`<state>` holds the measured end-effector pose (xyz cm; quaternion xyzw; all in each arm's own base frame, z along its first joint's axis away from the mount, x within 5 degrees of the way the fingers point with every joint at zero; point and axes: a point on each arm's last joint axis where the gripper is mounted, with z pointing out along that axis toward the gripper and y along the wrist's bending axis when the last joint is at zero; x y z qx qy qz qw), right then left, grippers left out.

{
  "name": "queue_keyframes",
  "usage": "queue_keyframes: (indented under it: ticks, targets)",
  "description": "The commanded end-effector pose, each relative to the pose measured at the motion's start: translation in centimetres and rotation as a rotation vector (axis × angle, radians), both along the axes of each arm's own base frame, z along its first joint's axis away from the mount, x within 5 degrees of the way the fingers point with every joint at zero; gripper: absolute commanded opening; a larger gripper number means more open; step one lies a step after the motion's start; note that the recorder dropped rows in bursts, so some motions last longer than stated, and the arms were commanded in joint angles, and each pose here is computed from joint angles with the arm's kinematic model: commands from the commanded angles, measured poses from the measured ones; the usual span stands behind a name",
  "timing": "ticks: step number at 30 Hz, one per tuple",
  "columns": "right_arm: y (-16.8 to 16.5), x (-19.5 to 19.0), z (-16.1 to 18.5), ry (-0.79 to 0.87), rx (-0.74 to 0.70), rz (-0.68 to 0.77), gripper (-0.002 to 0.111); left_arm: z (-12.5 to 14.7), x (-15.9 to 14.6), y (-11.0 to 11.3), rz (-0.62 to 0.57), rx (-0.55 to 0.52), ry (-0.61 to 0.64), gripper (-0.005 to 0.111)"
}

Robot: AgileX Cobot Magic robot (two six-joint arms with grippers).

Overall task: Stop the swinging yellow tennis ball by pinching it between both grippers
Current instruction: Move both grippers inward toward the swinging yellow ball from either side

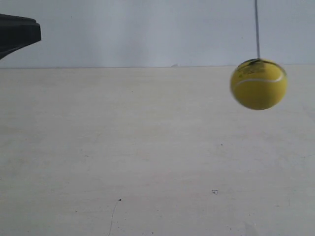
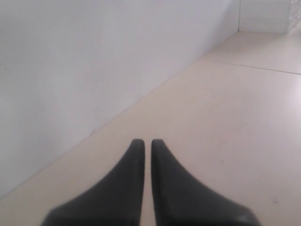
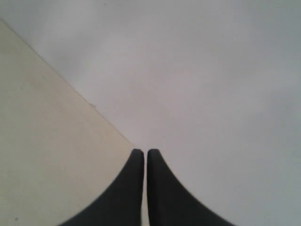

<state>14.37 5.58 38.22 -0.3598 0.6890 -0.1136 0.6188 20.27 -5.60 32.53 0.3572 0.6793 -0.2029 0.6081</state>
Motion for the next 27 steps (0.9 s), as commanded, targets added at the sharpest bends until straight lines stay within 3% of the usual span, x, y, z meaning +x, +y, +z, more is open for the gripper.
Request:
queue_keyframes:
  ticks: [1,8,27]
  targets:
    - [1.0,0.3,-0.9,0.089,-0.039,0.085,0.000,-0.6,0.4,-0.3,-0.054,-0.003,0.036,0.005]
    - [1.9,1.2,-2.0,0.159,-0.082,0.134,0.000,-1.0,0.2,-0.7,-0.130,0.008,0.056,0.005]
    - [2.8,0.7,-2.3,0.210,-0.054,0.233,0.000,-1.6,0.2,-0.9,-0.180,0.024,0.081,0.005]
